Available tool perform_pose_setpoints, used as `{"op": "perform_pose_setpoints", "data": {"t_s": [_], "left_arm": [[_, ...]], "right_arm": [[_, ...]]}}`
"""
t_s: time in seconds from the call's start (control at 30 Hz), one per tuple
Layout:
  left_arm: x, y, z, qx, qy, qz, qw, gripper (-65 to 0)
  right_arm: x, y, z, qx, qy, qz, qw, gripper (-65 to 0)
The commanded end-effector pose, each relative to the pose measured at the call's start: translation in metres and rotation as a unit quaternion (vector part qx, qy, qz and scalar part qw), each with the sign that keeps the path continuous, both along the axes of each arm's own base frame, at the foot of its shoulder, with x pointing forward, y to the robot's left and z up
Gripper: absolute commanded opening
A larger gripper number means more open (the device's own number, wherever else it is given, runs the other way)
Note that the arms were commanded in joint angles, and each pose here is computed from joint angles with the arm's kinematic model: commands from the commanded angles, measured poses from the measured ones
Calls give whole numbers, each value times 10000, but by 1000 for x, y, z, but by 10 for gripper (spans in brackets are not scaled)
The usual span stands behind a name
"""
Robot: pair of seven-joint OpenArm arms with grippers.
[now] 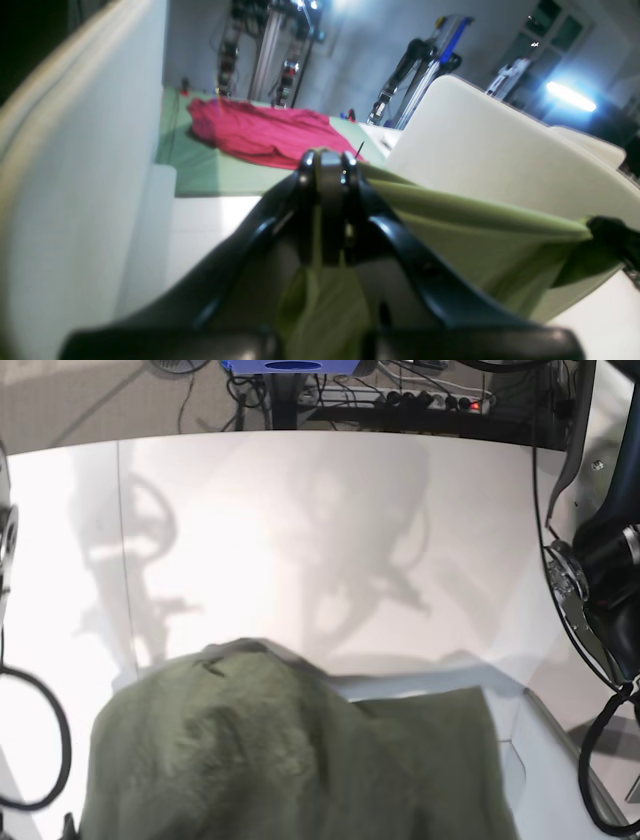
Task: Layout the t-shirt on the table in an organized manner, then fold the t-shirt properly
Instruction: 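Lift the green shirt high with both grippers and shake it out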
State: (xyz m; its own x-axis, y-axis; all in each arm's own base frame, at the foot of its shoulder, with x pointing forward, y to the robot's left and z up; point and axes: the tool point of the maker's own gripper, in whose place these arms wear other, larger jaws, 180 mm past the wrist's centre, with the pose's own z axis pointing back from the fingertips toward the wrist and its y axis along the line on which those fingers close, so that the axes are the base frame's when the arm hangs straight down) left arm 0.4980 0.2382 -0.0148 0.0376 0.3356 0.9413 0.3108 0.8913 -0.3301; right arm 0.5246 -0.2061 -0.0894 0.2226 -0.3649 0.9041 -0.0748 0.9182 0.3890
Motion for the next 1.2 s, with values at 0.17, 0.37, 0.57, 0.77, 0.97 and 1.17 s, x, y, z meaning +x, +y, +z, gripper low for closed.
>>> {"op": "perform_pose_setpoints", "data": {"t_s": [0.17, 0.37, 0.57, 0.77, 0.97, 1.17], "left_arm": [[9, 11, 84, -89, -952, 199, 9952, -650], [6, 13, 106, -124, -1146, 211, 9931, -650], [8, 15, 89, -133, -1000, 241, 9946, -650], [0, 20, 127, -33, -1342, 282, 9905, -650], [9, 20, 61, -6, -696, 281, 9972, -650], [0, 23, 13, 221, -300, 343, 9987, -650]], "right_arm": [[8, -33, 108, -984, -1241, -502, 9861, -650], [-10, -23, 139, -1271, -1458, -355, 9805, -650], [0, -30, 121, -1163, -1284, -421, 9840, -650], [-12, -26, 156, -1247, -1543, -376, 9794, -650], [-12, -17, 102, -1295, -1077, -226, 9855, -650], [-36, 0, 52, -1463, -814, -3, 9859, -650]]}}
